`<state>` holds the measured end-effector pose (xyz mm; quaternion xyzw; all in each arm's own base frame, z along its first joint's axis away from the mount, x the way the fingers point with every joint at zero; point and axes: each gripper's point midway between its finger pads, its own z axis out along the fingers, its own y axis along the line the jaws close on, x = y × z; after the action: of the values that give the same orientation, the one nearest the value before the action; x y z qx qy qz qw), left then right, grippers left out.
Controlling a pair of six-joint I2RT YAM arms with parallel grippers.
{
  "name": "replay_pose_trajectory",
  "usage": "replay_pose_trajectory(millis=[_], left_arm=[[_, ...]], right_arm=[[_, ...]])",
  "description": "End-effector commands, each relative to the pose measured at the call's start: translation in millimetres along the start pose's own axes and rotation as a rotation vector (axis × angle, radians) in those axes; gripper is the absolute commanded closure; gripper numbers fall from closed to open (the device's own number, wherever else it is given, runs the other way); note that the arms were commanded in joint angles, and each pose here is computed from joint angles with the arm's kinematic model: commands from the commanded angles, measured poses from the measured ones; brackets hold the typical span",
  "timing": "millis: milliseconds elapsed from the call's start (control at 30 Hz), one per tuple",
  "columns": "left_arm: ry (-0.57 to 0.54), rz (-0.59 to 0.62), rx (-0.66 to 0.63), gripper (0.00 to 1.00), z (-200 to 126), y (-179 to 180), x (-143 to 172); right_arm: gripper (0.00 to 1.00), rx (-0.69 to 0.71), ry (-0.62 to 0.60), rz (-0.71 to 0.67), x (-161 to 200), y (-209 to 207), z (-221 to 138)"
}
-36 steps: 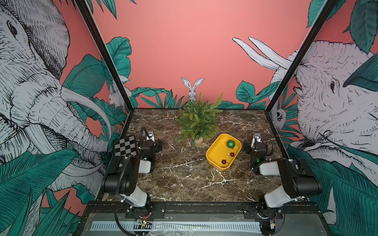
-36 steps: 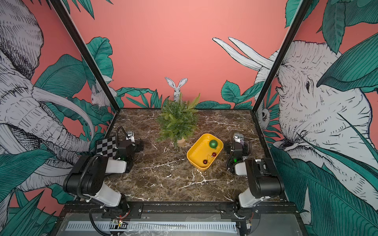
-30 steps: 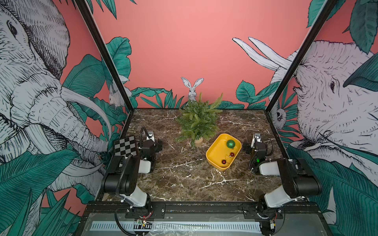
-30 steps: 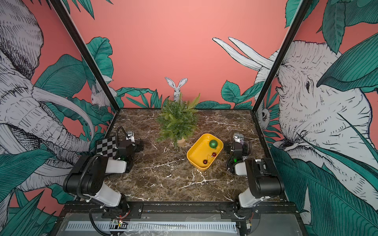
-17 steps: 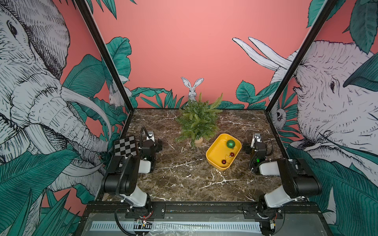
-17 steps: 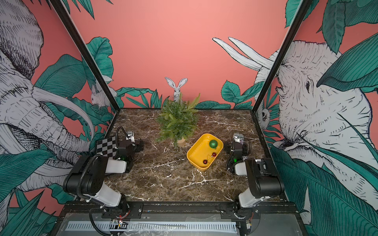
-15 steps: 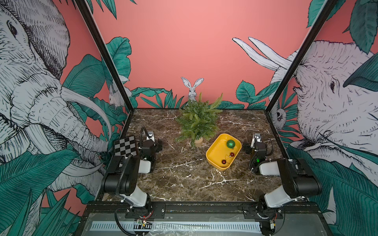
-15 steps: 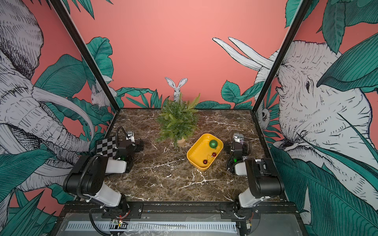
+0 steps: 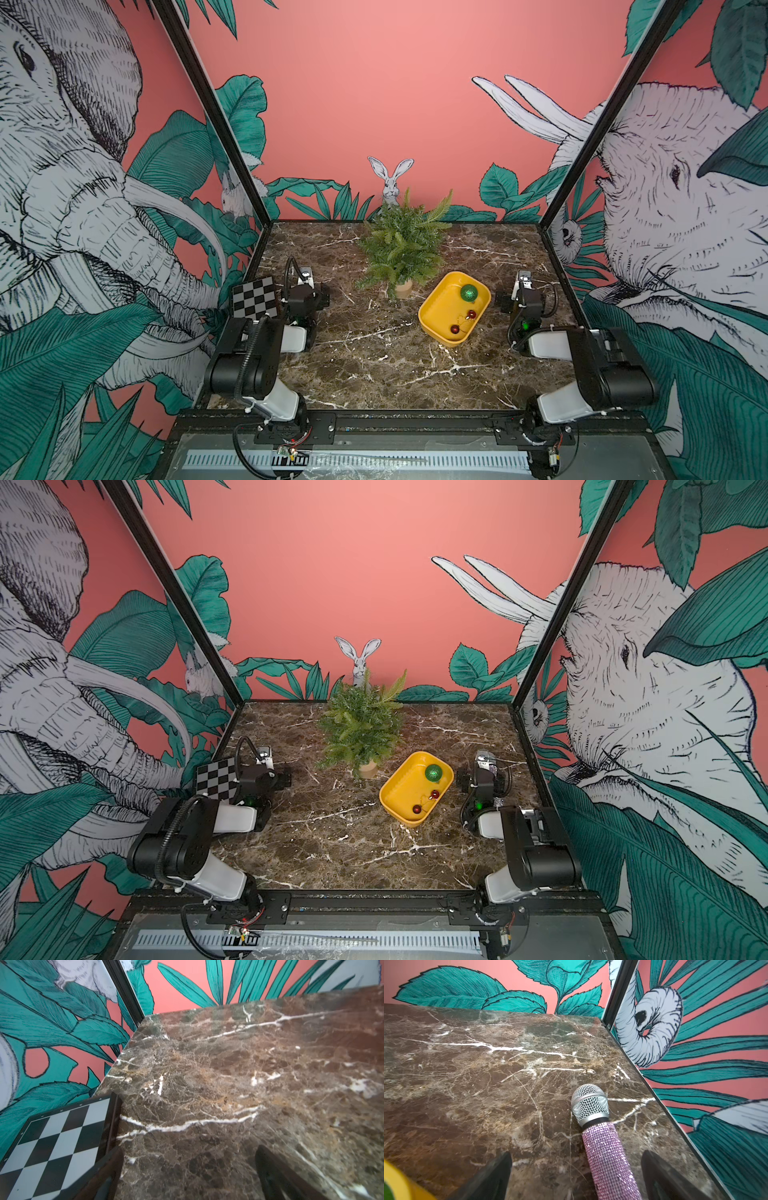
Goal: Decorate the small christmas tree with ornaments
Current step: Pick up an ornament from the container.
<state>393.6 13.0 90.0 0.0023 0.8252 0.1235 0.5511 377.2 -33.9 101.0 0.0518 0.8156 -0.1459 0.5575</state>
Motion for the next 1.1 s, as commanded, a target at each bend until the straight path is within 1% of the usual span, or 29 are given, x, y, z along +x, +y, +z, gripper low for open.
replay_pose_trajectory(millis=[0,100,200,267,300,333,367,400,433,467,500,533,567,633,667,767,833,933,1067], left_arm=[[0.022,0.007,-0.025,0.0,-3,8,-30],[0.038,0.014,0.005,0.0,-7,6,-51],[0.036,-0.082,0.019,0.0,-15,8,-68],[0.024,-0.213,0.084,0.0,-20,1,-79],[0.035,-0.298,0.095,0.0,-21,-1,-80],[0.065,-0.393,0.11,0.0,-21,-3,-79],[0.094,-0.445,0.157,0.0,-21,-11,-79],[0.112,-0.453,0.229,0.0,-22,-23,-81],[0.13,-0.459,0.304,0.01,-23,-36,-83],[0.144,-0.473,0.379,0.08,-25,-49,-85],[0.153,-0.479,0.434,0.14,-29,-58,-86],[0.167,-0.487,0.483,0.18,-33,-66,-85],[0.187,-0.507,0.519,0.22,-37,-72,-84],[0.239,-0.514,0.581,0.27,-47,-85,-78],[0.266,-0.502,0.601,0.28,-54,-92,-74],[0.313,-0.43,0.632,0.27,-75,-108,-61],[0.349,-0.38,0.634,0.25,-89,-114,-52],[0.38,-0.392,0.679,0.25,-108,-122,-41],[0.391,-0.412,0.704,0.24,-126,-126,-28]], right_arm=[[0.01,0.015,-0.066,0.033,-45,-10,-13],[0.01,-0.013,-0.067,0.102,-71,-13,-29],[0.01,-0.133,-0.002,0.209,-90,3,-39],[0.01,-0.172,0.118,0.386,-83,10,-43],[0.01,-0.24,0.141,0.434,-84,20,-44],[0.01,-0.37,0.136,0.459,-90,40,-47],[0.01,-0.462,0.135,0.492,-95,55,-50],[0.03,-0.518,0.139,0.524,-97,64,-51],[0.08,-0.565,0.146,0.56,-99,72,-53],[0.11,-0.592,0.173,0.579,-97,78,-53],[0.17,-0.601,0.224,0.575,-94,82,-53],[0.24,-0.596,0.3,0.545,-88,86,-53],[0.28,-0.593,0.375,0.502,-81,91,-55],[0.33,-0.582,0.483,0.421,-68,98,-58],[0.33,-0.552,0.526,0.371,-61,98,-61],[0.33,-0.478,0.583,0.226,-52,97,-66],[0.33,-0.46,0.622,0.163,-49,100,-68],[0.32,-0.435,0.67,0.065,-43,108,-66],[0.31,-0.4,0.713,-0.055,-36,121,-59]])
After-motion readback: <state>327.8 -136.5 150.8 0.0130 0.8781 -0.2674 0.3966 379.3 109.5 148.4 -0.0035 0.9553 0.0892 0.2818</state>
